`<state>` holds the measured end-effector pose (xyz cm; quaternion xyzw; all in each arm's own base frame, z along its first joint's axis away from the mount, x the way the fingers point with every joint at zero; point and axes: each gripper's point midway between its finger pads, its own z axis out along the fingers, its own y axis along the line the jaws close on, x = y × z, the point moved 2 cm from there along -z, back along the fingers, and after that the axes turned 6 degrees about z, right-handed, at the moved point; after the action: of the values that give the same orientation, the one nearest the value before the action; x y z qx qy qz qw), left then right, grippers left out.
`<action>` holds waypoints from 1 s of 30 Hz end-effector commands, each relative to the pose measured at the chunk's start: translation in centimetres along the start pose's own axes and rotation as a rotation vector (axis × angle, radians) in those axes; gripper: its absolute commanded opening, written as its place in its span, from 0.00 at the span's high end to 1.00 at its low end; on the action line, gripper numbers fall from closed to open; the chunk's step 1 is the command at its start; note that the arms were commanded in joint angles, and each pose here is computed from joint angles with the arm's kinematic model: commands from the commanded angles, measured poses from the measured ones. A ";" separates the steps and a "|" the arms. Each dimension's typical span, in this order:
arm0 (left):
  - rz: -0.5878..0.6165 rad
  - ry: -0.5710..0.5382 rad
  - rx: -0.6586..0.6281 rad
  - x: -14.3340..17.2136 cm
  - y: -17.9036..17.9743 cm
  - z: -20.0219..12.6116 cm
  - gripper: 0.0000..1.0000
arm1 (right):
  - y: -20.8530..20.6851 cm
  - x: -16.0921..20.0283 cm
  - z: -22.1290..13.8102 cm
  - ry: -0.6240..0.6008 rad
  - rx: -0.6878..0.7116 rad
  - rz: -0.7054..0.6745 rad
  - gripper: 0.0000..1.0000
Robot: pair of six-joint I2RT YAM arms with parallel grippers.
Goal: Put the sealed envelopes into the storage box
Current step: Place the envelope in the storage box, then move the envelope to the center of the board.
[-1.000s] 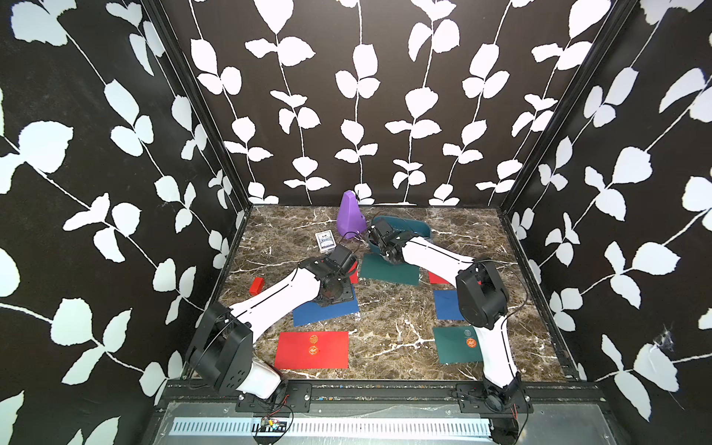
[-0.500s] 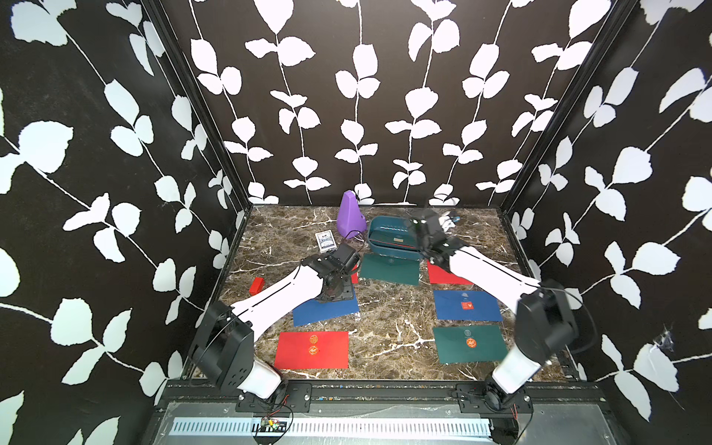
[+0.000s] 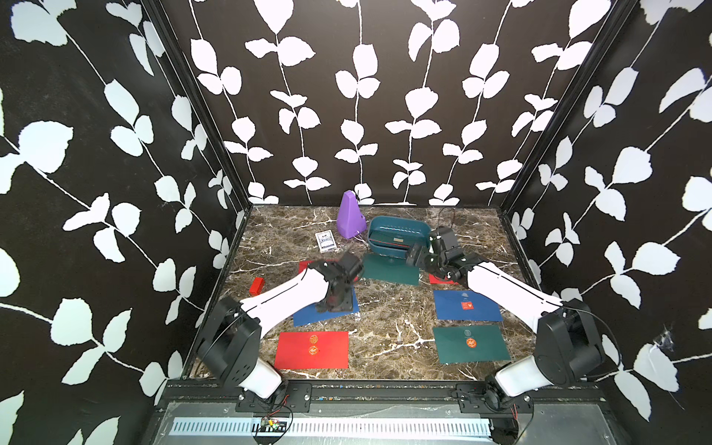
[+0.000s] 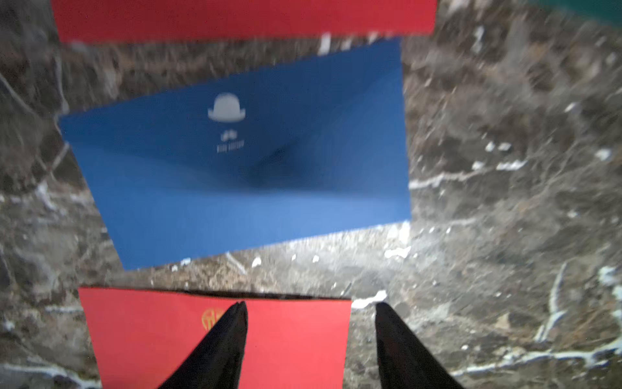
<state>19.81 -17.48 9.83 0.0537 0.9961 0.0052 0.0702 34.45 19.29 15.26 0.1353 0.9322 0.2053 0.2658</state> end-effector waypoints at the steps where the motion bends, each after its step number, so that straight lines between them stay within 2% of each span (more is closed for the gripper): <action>1: -0.058 0.112 -0.062 4.8 1.1 -0.2 0.37 | 0.5 3.8 -0.8 0.166 0.056 -0.158 0.05; 3: -0.055 0.151 -0.090 6.5 1.4 0.2 0.37 | 1.3 5.4 -0.4 0.215 0.070 -0.206 0.05; 7: -0.050 0.187 -0.069 8.0 1.7 0.9 0.37 | 2.3 8.0 0.6 0.283 0.070 -0.242 0.04; 8: -0.048 0.192 -0.066 8.3 1.8 1.1 0.38 | 2.5 8.5 0.8 0.292 0.063 -0.240 0.01; 13: -0.031 0.239 0.000 9.7 1.1 3.4 0.39 | 1.8 9.9 1.8 0.289 0.041 -0.150 0.01; 16: -0.016 0.244 0.027 9.5 0.3 4.4 0.40 | 1.7 9.1 1.0 0.231 0.028 -0.112 0.01; 23: -0.064 0.274 0.116 9.2 -2.2 5.7 0.40 | 0.0 8.1 0.7 0.242 0.065 -0.057 0.01; 26: -0.080 0.281 0.174 8.6 -4.5 5.9 0.40 | -1.0 7.3 0.0 0.232 0.085 -0.037 0.01; 30: -0.039 0.254 0.195 6.7 -8.0 5.6 0.40 | -2.8 6.3 -1.2 0.212 0.111 -0.014 0.01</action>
<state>11.61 -20.44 3.37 0.0296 0.9955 -0.0314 -0.0842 29.09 20.65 12.05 0.1118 0.9635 0.1825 0.1610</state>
